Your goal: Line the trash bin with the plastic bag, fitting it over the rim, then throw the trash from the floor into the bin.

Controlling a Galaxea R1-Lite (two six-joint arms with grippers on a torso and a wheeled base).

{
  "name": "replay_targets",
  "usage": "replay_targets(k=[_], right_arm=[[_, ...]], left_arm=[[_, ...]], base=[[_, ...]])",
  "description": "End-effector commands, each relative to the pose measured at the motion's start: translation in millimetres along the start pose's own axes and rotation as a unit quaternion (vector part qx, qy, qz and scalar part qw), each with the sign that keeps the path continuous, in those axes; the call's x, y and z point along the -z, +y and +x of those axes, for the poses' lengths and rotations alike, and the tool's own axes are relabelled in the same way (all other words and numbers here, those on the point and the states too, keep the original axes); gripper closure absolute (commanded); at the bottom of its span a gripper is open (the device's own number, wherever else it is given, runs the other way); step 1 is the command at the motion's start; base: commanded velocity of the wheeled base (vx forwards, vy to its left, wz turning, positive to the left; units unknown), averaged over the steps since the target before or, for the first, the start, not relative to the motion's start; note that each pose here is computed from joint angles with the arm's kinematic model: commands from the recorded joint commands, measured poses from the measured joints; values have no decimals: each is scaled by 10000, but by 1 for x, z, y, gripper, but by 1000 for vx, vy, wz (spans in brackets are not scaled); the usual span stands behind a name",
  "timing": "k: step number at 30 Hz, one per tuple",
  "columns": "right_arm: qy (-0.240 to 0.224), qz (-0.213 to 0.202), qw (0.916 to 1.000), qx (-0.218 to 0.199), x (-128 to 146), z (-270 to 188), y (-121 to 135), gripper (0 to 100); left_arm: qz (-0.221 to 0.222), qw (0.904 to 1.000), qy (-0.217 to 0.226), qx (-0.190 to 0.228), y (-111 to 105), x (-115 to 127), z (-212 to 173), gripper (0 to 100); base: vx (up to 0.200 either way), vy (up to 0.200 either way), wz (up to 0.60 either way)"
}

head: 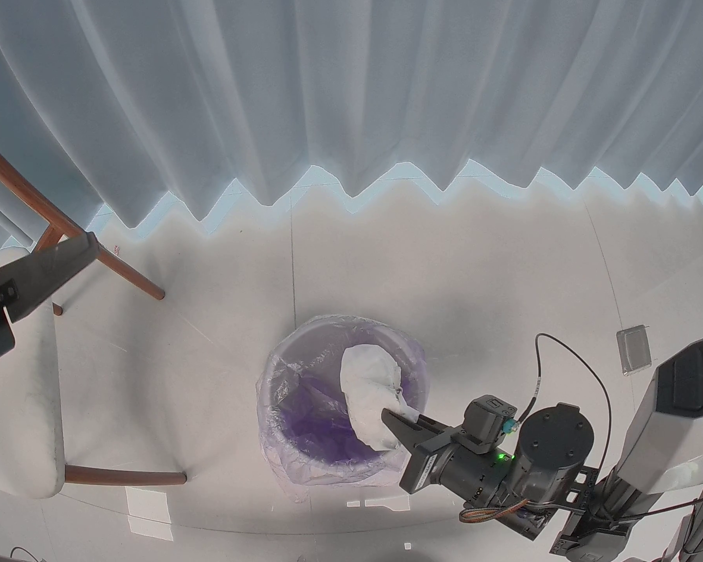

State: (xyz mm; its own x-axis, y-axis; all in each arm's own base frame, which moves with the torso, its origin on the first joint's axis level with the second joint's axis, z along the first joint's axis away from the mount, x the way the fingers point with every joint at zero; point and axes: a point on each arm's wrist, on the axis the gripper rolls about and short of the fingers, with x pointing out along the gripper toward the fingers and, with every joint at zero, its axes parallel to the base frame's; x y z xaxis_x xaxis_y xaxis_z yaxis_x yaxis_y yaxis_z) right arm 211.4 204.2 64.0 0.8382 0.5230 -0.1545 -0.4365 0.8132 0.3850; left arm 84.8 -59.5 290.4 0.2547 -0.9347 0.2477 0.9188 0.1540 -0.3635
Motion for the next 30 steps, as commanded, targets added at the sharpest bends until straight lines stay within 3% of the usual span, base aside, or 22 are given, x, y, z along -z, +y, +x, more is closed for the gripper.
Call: replay_targets(k=[1, 7, 25, 26, 30], right_arm=[[-139, 27, 9999, 91, 3, 12, 1, 100], [-578, 179, 9980, 205, -9, 22, 7, 100], [-514, 150, 9983, 237, -4, 18, 11, 100], [-514, 150, 9983, 237, -4, 18, 11, 0], [-557, 179, 9980, 224, -6, 19, 12, 0]], left_arm=[[-39, 9999, 84, 53, 1, 3, 0, 0], [-56, 9999, 120, 74, 1, 4, -1, 0], [-51, 9999, 116, 77, 1, 4, -1, 0], [-51, 9999, 116, 77, 1, 4, -1, 0], [-51, 9999, 116, 77, 1, 4, -1, 0]], base=[[0, 0, 0], [0, 0, 0], [0, 0, 0], [0, 0, 0], [0, 0, 0]])
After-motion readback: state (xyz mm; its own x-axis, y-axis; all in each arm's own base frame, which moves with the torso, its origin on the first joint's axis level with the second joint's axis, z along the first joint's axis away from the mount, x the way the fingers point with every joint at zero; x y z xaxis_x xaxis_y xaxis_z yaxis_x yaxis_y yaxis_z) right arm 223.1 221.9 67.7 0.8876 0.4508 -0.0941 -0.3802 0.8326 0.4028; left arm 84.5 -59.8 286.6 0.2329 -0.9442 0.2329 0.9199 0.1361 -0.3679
